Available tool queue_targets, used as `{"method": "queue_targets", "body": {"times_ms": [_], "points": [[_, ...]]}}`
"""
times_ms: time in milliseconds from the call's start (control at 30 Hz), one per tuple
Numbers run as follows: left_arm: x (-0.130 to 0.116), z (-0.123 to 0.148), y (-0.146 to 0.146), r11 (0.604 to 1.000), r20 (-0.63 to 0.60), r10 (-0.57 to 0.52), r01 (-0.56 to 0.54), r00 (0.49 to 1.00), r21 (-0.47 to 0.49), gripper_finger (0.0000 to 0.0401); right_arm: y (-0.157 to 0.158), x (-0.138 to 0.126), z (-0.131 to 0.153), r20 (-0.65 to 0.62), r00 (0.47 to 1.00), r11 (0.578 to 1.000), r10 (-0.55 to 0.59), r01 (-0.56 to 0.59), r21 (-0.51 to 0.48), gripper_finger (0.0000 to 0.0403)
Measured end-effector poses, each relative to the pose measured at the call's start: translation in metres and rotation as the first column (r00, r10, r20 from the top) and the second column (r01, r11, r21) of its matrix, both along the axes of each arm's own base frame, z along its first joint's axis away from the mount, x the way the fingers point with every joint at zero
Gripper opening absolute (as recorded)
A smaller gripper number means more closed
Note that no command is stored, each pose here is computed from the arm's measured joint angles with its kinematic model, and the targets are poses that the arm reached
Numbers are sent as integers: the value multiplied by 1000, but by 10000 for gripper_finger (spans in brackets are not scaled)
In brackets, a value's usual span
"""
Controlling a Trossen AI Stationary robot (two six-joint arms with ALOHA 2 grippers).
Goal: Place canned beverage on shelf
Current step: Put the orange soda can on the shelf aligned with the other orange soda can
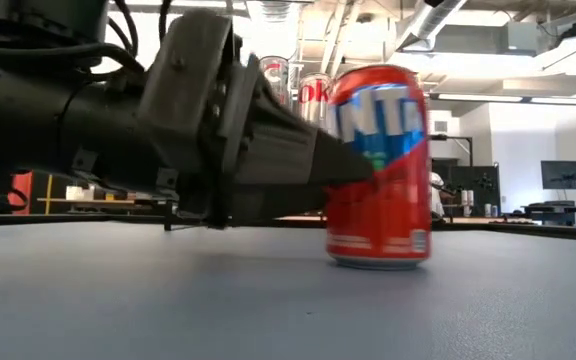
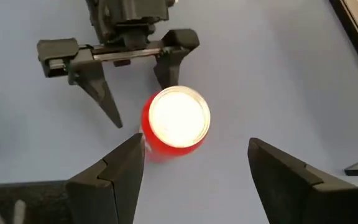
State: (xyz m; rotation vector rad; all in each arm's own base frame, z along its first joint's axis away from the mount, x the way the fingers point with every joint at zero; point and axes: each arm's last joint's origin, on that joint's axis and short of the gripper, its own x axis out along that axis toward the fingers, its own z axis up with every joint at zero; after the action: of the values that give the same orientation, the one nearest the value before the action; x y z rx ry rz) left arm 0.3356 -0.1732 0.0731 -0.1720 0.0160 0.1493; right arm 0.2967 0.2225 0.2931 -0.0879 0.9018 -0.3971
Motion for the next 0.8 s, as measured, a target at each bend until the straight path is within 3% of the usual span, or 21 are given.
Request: {"method": "queue_targets", "body": {"times_ms": [200,367,500,800], "points": [[5,-2,2,989,-7,-109,108,994,-101,343,1,0,0,-23,999,1000,24,-23,11,266],[5,-1,2,986,-1,-117,116,993,-123,343,-5,9,-3,-151,981,976,119,-88,197,266],[15,4,-2,981,-1,-155,154,988,-115,343,-11,20,-3,-165,970,944,180,-122,308,266],[29,4,4,966,-41,-230,223,972,-129,343,-26,31,-2,-165,971,943,171,-112,315,266]]}}
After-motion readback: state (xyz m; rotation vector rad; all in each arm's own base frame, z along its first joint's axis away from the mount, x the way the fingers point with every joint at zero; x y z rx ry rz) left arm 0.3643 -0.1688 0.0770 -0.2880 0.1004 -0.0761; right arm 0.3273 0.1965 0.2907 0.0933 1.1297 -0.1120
